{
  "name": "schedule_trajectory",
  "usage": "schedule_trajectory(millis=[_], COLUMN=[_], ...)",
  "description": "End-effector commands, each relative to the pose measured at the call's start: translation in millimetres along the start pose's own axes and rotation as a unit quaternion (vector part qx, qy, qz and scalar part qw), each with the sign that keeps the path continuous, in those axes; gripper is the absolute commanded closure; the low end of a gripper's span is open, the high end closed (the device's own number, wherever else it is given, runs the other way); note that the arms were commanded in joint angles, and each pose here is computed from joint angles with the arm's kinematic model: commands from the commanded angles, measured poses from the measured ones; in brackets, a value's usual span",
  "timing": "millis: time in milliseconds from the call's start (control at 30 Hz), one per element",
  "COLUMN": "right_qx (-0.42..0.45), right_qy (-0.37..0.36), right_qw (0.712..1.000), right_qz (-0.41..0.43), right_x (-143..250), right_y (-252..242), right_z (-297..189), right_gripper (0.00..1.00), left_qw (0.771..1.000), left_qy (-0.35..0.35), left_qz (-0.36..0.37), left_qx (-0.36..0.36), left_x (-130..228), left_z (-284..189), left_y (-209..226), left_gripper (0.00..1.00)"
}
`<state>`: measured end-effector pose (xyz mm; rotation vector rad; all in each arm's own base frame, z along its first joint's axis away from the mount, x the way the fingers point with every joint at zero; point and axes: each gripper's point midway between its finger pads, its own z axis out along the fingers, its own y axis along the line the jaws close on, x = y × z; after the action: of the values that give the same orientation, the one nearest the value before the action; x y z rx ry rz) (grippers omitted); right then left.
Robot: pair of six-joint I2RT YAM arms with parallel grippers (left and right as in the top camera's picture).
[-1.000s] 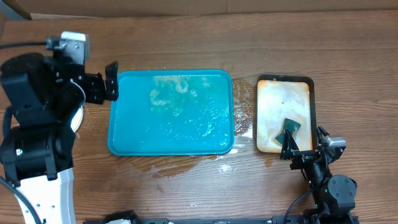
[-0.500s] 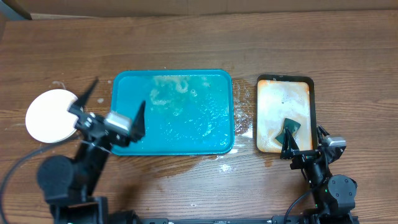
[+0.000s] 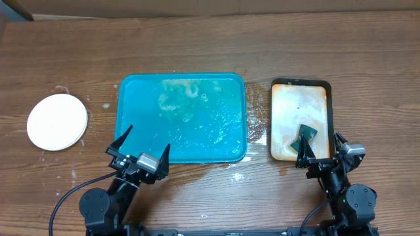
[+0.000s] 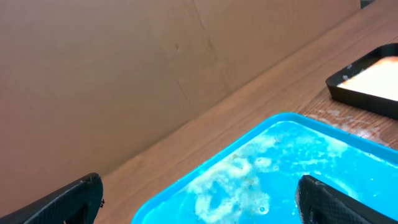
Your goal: Clean dirty plates on tray and stack at the side
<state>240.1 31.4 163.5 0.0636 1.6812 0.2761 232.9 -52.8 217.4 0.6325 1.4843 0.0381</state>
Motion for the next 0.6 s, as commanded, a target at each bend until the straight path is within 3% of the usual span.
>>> schedule_trajectory(millis=[0,267,367,400,567], right_qx=[0.007,0.007,0.007,0.007,0.007], right_qy=[-0.007,-0.007,-0.007,-0.007,-0.007], right_qw=[1.000,1.000,1.000,1.000,1.000], right_qz=[0.002,0.002,0.002,0.002,0.002], right_x=[-2,-2,-2,-2,-2], right_y=[-3,-3,-3,-3,-3], right_z=[0,0,0,0,0], right_gripper=[0.00,0.00,0.00,0.00,0.00], left_qw=[1.000,0.992,0.969,0.947,0.920], left_qy=[-0.003,0.009,0.048,0.066,0.080], left_qz=[-0.029,-0.126,-0.223,-0.280,-0.307], left_qx=[0.010,-0.023,-0.091,-0.141,-0.229], left_x=[12,40,63,77,92], left_z=[-1,-1,-5,-9,-21], left_y=[-10,-11,7,19,43], left_gripper=[0.00,0.00,0.00,0.00,0.00])
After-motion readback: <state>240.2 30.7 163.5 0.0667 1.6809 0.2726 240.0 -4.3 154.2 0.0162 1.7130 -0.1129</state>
